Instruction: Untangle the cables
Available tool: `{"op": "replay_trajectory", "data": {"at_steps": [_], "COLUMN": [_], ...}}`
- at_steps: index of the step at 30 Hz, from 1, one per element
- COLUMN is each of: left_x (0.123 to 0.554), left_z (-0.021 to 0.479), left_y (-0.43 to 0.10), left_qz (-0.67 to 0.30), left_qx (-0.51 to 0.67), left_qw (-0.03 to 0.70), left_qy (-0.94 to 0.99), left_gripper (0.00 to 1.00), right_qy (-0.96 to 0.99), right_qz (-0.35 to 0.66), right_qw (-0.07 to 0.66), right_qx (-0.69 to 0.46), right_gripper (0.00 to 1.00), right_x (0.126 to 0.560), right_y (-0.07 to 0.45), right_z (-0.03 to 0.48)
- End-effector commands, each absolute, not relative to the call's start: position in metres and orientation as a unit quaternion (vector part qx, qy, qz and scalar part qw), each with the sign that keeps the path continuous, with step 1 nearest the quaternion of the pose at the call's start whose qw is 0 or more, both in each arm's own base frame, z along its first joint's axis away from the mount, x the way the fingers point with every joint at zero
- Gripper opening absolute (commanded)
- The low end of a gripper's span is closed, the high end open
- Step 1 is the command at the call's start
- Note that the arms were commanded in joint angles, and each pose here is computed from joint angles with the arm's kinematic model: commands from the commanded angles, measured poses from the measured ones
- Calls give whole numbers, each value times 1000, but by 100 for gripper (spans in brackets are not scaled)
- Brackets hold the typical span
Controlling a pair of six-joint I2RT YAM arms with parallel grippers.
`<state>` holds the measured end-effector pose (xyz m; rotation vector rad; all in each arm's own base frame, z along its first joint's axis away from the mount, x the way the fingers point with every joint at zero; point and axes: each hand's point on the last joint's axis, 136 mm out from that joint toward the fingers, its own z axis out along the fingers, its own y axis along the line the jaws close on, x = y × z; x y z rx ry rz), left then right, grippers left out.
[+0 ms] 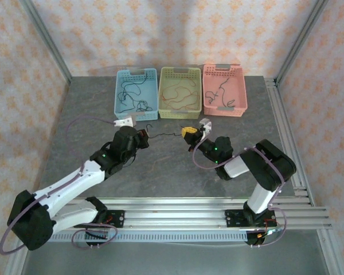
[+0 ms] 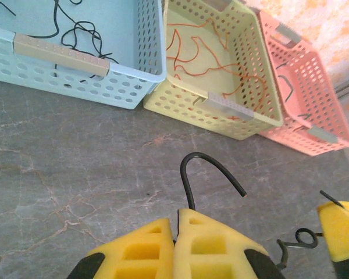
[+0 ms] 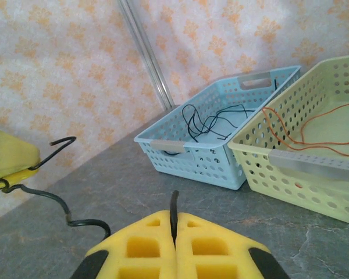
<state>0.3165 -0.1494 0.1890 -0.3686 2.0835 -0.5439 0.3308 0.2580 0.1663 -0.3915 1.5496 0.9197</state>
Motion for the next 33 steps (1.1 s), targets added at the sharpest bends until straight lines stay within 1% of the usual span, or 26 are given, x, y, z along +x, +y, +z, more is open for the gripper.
{"op": "replay_trajectory", "data": {"at_steps": [1, 4, 9, 12, 13, 14, 15, 16, 17, 18, 20, 23, 24, 28, 33], "left_x": [317, 318, 326, 328, 328, 328, 326, 325, 323, 322, 317, 314, 314, 318, 323], "left_z": [187, 185, 181, 181, 181, 182, 181, 181, 180, 181, 181, 182, 182, 178, 168], "left_y": [-87, -90, -115, -126, -127, -128, -126, -122, -118, -113, -103, -99, -101, -108, -115], "left_qz": [-135, -152, -197, -209, -207, -204, -195, -184, -169, -154, -127, -117, -117, -94, -63], "left_qx": [-231, -232, -197, -172, -167, -160, -158, -159, -159, -158, -160, -151, -142, -96, -53], "left_qw": [493, 488, 466, 455, 453, 450, 447, 445, 442, 441, 441, 440, 437, 408, 362], "left_qy": [828, 827, 840, 848, 851, 854, 859, 862, 866, 870, 874, 878, 881, 903, 929], "left_gripper": [0, 0, 0, 0, 5, 19, 36, 50, 61, 67, 74, 80, 80, 81, 79], "right_qy": [712, 711, 700, 690, 687, 685, 682, 680, 677, 672, 666, 652, 646, 615, 590], "right_qz": [269, 265, 301, 315, 315, 315, 314, 311, 307, 302, 294, 286, 282, 264, 237], "right_qw": [648, 650, 641, 638, 638, 638, 638, 639, 641, 643, 646, 646, 646, 645, 644], "right_qx": [-39, -38, -91, -133, -145, -158, -170, -180, -193, -210, -232, -275, -293, -370, -426], "right_gripper": [0, 0, 0, 0, 0, 0, 0, 0, 0, 0, 0, 0, 0, 0, 0], "right_x": [368, 368, 360, 352, 350, 346, 344, 342, 340, 337, 332, 323, 319, 303, 292], "right_y": [184, 181, 203, 218, 222, 227, 231, 234, 236, 240, 245, 254, 257, 271, 280], "right_z": [147, 148, 154, 158, 158, 158, 157, 157, 157, 156, 156, 153, 151, 141, 130]}}
